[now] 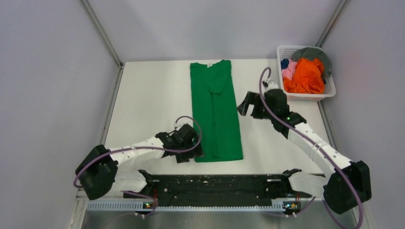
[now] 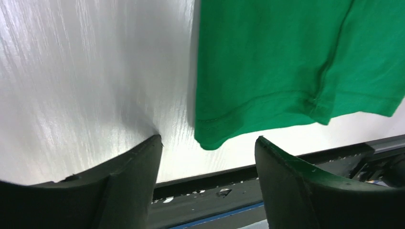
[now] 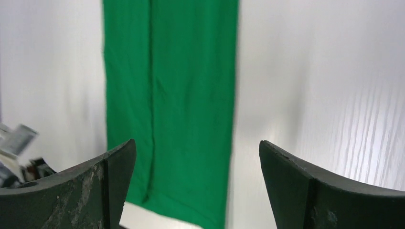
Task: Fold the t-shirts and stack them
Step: Grab the bottom of the folded rectangular tshirt with both arms
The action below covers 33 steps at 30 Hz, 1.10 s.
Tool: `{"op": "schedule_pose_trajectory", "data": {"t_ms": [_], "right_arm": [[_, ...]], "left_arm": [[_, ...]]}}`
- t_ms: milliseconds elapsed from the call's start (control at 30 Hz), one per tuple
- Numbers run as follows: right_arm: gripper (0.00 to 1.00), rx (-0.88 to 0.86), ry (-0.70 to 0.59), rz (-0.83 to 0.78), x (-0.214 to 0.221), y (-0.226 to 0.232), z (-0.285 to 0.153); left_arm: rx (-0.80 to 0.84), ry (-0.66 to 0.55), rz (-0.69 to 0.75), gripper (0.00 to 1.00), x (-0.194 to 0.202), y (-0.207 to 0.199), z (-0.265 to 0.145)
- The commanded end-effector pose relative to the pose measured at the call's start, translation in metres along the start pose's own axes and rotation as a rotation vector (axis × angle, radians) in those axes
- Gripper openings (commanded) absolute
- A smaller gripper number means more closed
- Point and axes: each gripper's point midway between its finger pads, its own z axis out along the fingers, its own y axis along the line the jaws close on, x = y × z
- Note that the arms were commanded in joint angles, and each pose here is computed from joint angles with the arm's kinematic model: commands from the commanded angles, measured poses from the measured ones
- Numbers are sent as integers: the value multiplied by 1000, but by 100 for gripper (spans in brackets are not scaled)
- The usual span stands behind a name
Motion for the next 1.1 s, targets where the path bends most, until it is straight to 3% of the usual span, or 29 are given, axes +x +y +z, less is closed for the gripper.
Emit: {"op": "schedule_pose_trajectory", "data": {"t_ms": [0, 200, 367, 433, 567, 733, 933, 1033, 1067], "right_arm": [[98, 58, 82, 107, 47, -16, -18], [94, 41, 195, 141, 99, -27, -31], [84, -30, 389, 89, 157, -20, -43], [83, -11, 441, 59, 177, -21, -48], [76, 17, 484, 61, 199, -26, -47], [57, 9, 490, 83, 209, -24, -35], [24, -7, 526, 89, 222, -23, -33], [1, -54, 540, 82, 226, -18, -39], [0, -85, 560, 84, 229, -13, -44]], "left_arm": [[101, 20, -16, 71, 5, -17, -3], [67, 36, -30, 50, 8, -10, 11], [45, 32, -44, 10, 8, -7, 16], [36, 27, -52, 0, 7, -5, 16], [21, 16, -57, 0, 7, 0, 17], [26, 24, -57, 0, 9, 1, 19], [37, 28, -56, 0, 12, 3, 19], [41, 40, -59, 0, 17, 9, 18], [47, 52, -60, 0, 22, 10, 17]]}}
